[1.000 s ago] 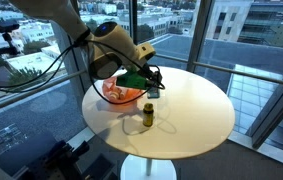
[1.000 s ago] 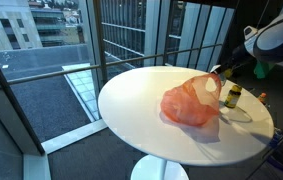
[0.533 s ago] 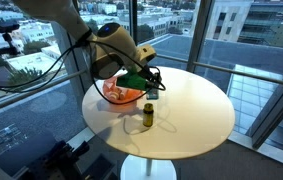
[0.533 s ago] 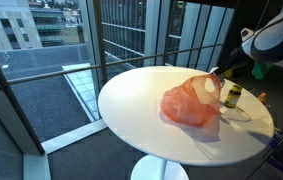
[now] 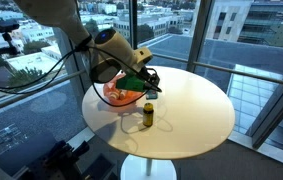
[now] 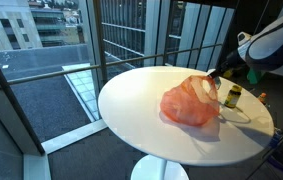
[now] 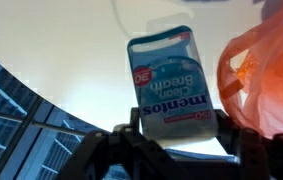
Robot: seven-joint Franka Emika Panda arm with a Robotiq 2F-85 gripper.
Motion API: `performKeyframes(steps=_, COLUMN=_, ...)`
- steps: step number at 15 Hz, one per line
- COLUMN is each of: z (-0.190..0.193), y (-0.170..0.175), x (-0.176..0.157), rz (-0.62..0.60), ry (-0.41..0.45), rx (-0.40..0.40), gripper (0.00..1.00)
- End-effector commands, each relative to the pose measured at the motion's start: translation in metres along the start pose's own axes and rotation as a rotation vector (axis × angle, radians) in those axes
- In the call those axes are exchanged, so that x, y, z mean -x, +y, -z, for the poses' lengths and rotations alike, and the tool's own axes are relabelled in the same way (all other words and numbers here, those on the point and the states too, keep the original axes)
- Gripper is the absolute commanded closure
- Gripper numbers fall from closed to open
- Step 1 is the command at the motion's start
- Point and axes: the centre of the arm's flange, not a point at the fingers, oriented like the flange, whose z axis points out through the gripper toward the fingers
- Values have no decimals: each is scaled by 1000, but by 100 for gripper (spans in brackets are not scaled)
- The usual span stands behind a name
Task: Take the box out of the carrier bag
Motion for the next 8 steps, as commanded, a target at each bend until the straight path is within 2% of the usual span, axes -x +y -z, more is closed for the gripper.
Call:
performKeyframes(steps=1, z=-17, y=2, x=4, rz=-1, ry=51, rx=3, gripper=53)
performKeyframes(steps=8, z=-43, y=10, x=7, rz=-10, ry=91, rx=-4, gripper=53)
